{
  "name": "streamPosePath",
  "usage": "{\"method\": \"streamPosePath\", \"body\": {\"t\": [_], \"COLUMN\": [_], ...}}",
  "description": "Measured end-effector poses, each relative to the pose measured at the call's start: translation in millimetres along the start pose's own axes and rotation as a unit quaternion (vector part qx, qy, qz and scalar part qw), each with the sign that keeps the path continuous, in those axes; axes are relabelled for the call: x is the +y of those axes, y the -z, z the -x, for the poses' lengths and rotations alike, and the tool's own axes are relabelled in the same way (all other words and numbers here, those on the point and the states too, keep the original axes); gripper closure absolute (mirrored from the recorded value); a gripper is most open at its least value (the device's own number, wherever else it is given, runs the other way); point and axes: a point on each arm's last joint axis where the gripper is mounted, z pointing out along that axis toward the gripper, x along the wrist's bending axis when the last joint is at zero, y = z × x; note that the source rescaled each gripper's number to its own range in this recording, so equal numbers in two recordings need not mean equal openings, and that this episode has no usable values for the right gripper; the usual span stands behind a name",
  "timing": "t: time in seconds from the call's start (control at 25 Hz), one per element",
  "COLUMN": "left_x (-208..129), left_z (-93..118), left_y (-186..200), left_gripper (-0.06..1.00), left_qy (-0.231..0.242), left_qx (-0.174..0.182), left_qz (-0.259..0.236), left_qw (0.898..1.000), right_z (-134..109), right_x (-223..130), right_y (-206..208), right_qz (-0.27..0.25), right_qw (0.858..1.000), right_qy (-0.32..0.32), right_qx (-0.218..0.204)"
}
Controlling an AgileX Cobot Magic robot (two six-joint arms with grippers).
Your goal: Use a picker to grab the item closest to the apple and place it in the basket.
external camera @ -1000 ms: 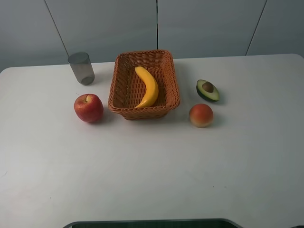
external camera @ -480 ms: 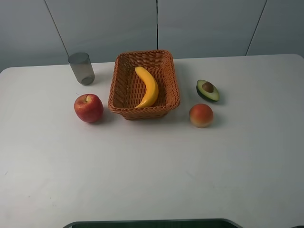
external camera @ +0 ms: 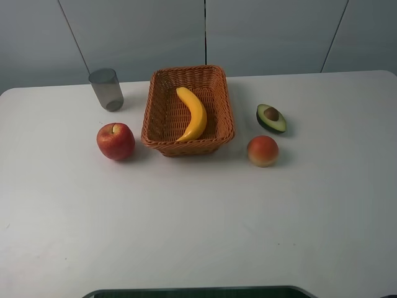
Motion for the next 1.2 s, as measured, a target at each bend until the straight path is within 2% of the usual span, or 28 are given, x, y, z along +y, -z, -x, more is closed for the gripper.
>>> {"method": "streamPosePath", "body": {"t": [0.16,0.44,0.84,1.0,1.2], "left_x": [-3.7,-6.5,-6.6,-7.1,-8.1], "left_z": [-0.4,11.3,13.2,14.0,16.2], "left_y": [0.0,-2.9,-2.6,-1.8,-0.1], "left_gripper": [-0.05,-0.05,-0.05,-0.05,-0.05], "left_qy": [-0.019,-0.051,-0.054,-0.038,0.009], "left_qx": [0.002,-0.06,-0.069,-0.038,0.047], "left_qz": [-0.021,-0.023,-0.023,-0.022,-0.018], "left_qw": [1.0,0.997,0.996,0.998,0.999], "right_z": [0.0,0.0,0.0,0.0,0.0], "right_x": [0.0,0.0,0.0,0.0,0.0], "right_y": [0.0,0.0,0.0,0.0,0.0], "right_qz": [0.0,0.0,0.0,0.0,0.0], "right_qw": [1.0,1.0,1.0,1.0,1.0], "right_qy": [0.0,0.0,0.0,0.0,0.0], "right_qx": [0.0,0.0,0.0,0.0,0.0]}}
